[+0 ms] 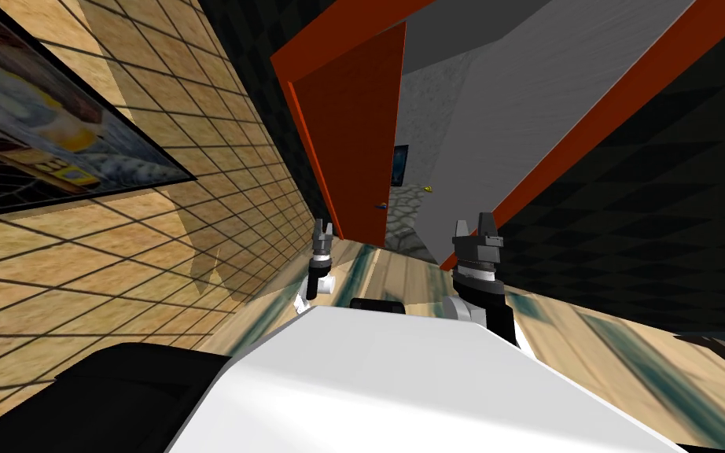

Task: Push the door open

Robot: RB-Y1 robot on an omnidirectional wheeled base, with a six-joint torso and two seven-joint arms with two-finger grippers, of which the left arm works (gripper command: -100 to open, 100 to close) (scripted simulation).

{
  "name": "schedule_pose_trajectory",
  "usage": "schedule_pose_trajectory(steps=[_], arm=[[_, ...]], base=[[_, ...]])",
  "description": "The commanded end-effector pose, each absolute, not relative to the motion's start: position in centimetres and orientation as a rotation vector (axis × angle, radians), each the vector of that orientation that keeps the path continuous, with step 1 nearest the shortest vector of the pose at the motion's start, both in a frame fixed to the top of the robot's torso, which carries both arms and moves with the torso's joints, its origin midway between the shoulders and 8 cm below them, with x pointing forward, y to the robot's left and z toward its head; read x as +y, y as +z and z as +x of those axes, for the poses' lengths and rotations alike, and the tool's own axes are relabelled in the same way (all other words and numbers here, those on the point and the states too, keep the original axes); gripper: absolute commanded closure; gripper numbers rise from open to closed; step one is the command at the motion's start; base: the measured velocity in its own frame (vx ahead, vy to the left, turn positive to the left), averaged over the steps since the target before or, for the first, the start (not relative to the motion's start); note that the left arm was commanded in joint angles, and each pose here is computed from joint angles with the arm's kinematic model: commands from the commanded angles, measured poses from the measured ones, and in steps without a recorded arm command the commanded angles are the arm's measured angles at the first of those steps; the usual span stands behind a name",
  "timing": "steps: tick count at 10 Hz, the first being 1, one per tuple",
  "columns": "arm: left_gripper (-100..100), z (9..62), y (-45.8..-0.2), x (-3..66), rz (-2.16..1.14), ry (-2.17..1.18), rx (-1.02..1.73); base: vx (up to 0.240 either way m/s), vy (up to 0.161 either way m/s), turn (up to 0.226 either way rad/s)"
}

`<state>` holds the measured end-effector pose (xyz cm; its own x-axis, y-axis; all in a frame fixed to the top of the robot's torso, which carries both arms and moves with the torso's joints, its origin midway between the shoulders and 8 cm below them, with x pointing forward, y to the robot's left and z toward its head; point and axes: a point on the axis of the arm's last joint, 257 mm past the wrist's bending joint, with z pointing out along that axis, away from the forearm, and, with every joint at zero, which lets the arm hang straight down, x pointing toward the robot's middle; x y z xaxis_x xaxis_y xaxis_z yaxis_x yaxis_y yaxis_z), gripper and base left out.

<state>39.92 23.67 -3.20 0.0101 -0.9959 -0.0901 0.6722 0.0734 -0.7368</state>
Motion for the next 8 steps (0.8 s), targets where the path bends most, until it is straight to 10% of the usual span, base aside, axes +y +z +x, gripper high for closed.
schedule_pose_trajectory(steps=[1, 8], arm=[[-100, 40.8, -4.5, 23.7, -0.604, -1.423, 0.729], [-100, 43.8, -10.0, 23.2, -0.685, -1.414, 0.81]], base=[[0.099, 0.003, -0.041], [0.095, -0.008, -0.048]])
